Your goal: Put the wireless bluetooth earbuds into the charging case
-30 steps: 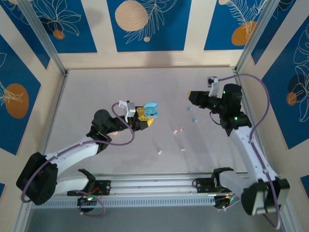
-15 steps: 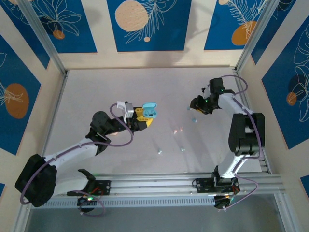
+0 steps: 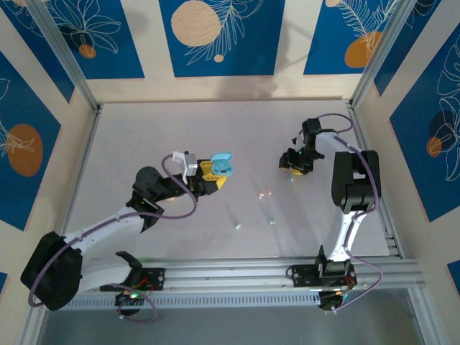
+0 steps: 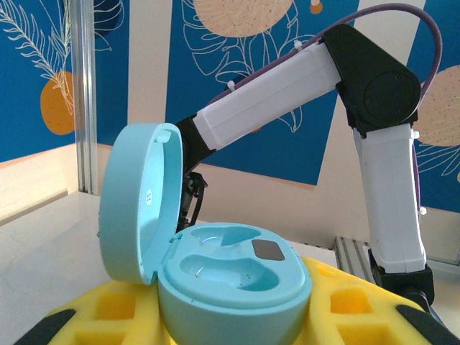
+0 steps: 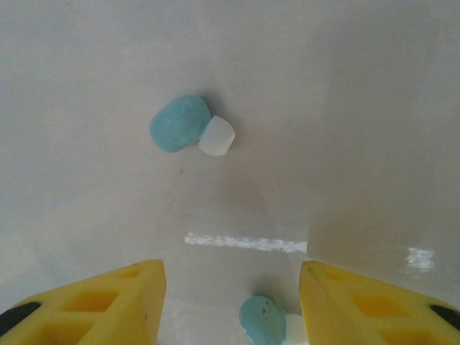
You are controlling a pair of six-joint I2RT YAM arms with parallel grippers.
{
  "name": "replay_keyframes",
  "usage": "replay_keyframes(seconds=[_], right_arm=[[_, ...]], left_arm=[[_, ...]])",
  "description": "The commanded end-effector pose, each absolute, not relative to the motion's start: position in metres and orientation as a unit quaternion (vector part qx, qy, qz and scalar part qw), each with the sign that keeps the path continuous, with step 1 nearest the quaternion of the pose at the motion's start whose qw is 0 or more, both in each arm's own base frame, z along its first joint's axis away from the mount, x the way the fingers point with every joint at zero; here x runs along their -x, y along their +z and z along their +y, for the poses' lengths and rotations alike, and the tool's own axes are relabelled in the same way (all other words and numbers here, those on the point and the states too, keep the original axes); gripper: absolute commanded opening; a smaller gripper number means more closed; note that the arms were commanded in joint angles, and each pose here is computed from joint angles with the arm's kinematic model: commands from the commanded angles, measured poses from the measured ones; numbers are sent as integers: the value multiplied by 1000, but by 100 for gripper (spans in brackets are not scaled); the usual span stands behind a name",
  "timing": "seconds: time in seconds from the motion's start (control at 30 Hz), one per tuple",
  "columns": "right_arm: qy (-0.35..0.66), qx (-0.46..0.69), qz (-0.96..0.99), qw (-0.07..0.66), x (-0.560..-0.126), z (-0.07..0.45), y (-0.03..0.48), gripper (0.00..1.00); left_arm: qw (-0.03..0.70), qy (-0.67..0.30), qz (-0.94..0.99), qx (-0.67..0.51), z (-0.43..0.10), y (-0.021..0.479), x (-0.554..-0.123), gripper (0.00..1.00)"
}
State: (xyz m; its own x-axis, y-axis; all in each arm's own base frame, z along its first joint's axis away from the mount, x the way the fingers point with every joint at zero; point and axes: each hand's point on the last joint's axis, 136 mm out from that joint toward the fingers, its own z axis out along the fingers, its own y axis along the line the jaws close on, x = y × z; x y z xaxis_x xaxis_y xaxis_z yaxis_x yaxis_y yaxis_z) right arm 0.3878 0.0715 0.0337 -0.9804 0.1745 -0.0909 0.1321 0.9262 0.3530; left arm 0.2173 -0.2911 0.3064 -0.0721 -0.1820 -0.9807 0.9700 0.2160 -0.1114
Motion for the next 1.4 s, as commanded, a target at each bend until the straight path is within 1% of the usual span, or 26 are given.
replay_keyframes(seconds=[0.0,0.53,0.8,0.93,1.13,1.23,1.3,1.33,1.37], right_arm=[[177,-69,981,35,-382,75,32,52],[168,-67,983,-6,-354,79,28,48],[153,-57,987,3,-354,81,34,48],[125,-60,990,6,-359,73,29,47],[100,-55,993,5,-364,72,22,41],[93,-52,994,1,-366,73,19,34],[90,-52,995,-4,-365,74,18,34],[88,-51,995,-4,-365,74,18,30],[86,-51,995,-6,-364,74,17,29]], left_arm=[[583,-505,516,-373,-289,316,-213,21],[582,-501,519,-375,-290,316,-214,22],[582,-500,521,-374,-289,316,-214,22],[584,-499,520,-374,-289,316,-214,22],[583,-501,521,-372,-289,316,-214,22],[583,-501,521,-372,-288,316,-214,22],[583,-501,521,-371,-288,316,-213,22],[584,-500,521,-371,-288,316,-213,22],[584,-499,521,-371,-288,316,-214,22]])
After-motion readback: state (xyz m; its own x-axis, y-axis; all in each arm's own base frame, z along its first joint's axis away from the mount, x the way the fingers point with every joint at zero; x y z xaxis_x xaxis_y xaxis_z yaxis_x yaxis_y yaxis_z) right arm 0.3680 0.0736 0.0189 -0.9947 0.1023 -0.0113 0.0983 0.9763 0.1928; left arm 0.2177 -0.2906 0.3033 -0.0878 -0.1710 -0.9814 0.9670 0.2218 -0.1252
